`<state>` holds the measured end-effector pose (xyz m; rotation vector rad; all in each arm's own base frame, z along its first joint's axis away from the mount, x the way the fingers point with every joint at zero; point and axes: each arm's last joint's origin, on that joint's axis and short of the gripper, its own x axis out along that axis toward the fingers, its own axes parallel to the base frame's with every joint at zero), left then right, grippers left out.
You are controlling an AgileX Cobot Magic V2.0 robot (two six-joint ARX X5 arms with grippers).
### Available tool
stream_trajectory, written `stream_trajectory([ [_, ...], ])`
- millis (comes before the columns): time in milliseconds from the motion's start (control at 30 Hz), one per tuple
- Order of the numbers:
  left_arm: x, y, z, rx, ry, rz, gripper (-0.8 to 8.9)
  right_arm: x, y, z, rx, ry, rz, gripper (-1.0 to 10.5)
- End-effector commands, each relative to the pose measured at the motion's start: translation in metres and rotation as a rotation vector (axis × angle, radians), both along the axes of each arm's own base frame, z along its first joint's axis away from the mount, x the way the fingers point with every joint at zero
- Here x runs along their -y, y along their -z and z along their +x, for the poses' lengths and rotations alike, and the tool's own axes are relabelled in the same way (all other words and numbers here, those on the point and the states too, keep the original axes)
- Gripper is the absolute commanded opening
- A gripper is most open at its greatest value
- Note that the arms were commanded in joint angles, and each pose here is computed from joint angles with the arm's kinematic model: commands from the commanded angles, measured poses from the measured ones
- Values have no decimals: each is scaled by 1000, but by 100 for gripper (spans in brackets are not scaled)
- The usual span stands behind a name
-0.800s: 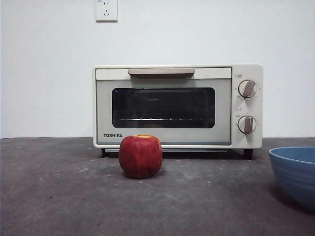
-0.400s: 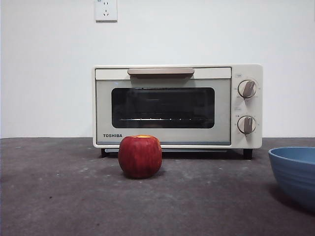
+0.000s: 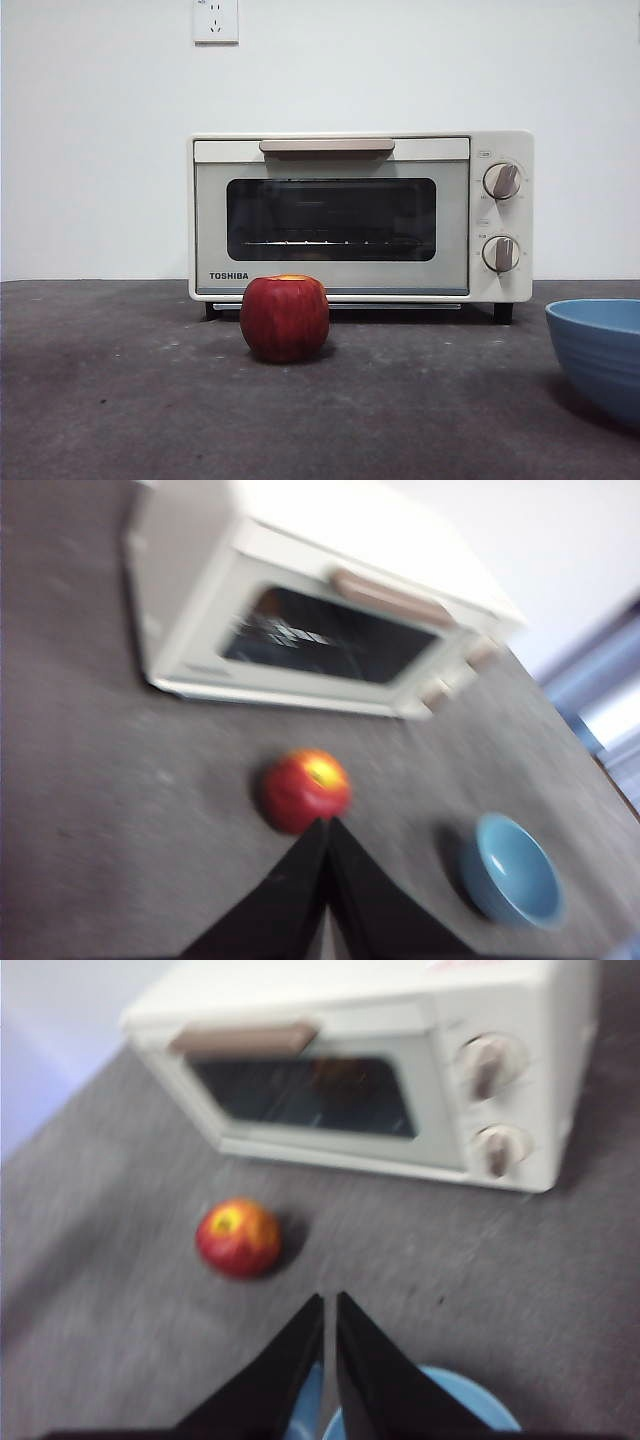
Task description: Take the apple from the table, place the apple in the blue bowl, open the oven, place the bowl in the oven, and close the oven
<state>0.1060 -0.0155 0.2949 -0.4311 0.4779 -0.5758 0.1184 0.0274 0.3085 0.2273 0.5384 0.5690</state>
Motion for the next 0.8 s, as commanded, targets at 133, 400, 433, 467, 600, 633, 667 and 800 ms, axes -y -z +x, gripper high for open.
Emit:
stream_trajectory([
  [133,11,-19,5,-50,160,86,7,-20,-18,6,-6,-262,-173,4],
  [400,23,-27,8,-61,267,106,7,-43,-14,8,-40,-409,-216,5],
  [433,23,-27,9,-61,269,106,7,-45,-14,8,-35,-416,-215,5],
  [467,23,-26,9,-62,269,106,7,-45,-15,8,-29,-419,-213,6],
  [600,23,-26,9,-61,268,106,7,-47,-17,9,-2,-416,-202,114],
  [633,23,-26,9,-61,268,106,7,-47,-18,9,-4,-408,-196,183],
  [667,23,-26,9,-62,268,106,7,-47,-18,10,-9,-398,-191,251],
  [800,23,-27,9,-60,268,106,7,-47,-17,13,-44,-330,-192,426],
])
